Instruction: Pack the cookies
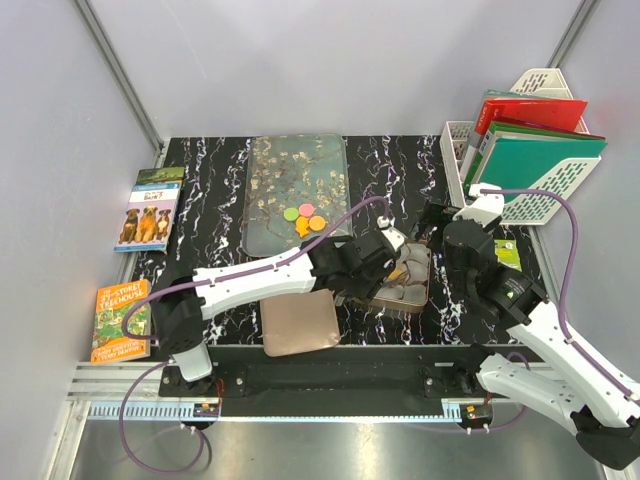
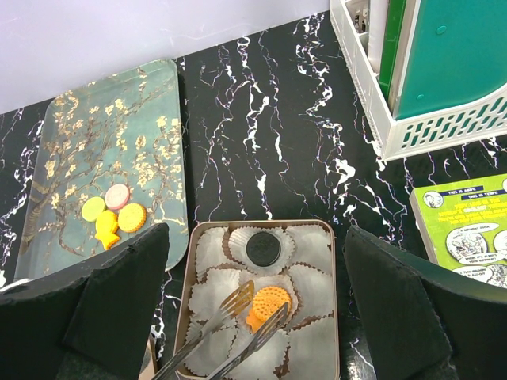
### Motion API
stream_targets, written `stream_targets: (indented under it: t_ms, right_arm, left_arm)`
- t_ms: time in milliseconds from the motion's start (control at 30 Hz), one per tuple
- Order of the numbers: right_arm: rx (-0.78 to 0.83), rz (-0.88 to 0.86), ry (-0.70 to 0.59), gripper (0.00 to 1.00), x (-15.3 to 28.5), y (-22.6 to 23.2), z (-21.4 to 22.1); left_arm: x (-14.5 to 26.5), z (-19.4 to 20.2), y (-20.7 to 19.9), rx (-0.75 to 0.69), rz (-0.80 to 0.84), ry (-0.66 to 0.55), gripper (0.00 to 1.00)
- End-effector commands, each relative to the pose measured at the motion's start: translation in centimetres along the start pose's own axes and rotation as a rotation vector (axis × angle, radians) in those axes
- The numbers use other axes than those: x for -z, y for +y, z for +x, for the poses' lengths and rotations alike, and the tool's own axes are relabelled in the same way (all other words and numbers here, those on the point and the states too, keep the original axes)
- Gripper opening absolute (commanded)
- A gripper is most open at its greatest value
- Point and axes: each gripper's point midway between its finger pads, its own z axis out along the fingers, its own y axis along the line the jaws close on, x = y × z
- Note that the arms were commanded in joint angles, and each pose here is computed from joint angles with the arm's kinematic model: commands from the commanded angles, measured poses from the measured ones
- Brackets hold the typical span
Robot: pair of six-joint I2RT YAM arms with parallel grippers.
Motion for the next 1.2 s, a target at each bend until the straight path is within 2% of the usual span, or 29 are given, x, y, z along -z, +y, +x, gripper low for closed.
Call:
stream_targets:
  t_ms: [0, 600, 800, 1167]
  right_arm:
    - [-0.027, 0.001, -0.015, 1.00, -0.1, 0.1, -0.3]
    - [-0.022, 0.000, -0.010, 1.00, -0.1, 0.1, 0.0]
    - [-0.019, -0.001, -0.009, 1.00, -0.2, 0.1, 0.1]
    - [-0.030, -0.016, -0.004, 1.00, -0.3, 0.6, 0.1]
  left_arm:
    - [-0.5, -0.2, -0.6, 0.007, 0.024, -0.007, 0.47]
    - [-1.4, -0.5, -0.9, 0.003, 0.020, 0.003, 0.47]
    - [-1.4, -0.6, -0.7, 0.005, 0.010, -0.002, 0.40]
    - [2.9, -3.2, 0.5, 0.021, -0.021, -0.125, 0.38]
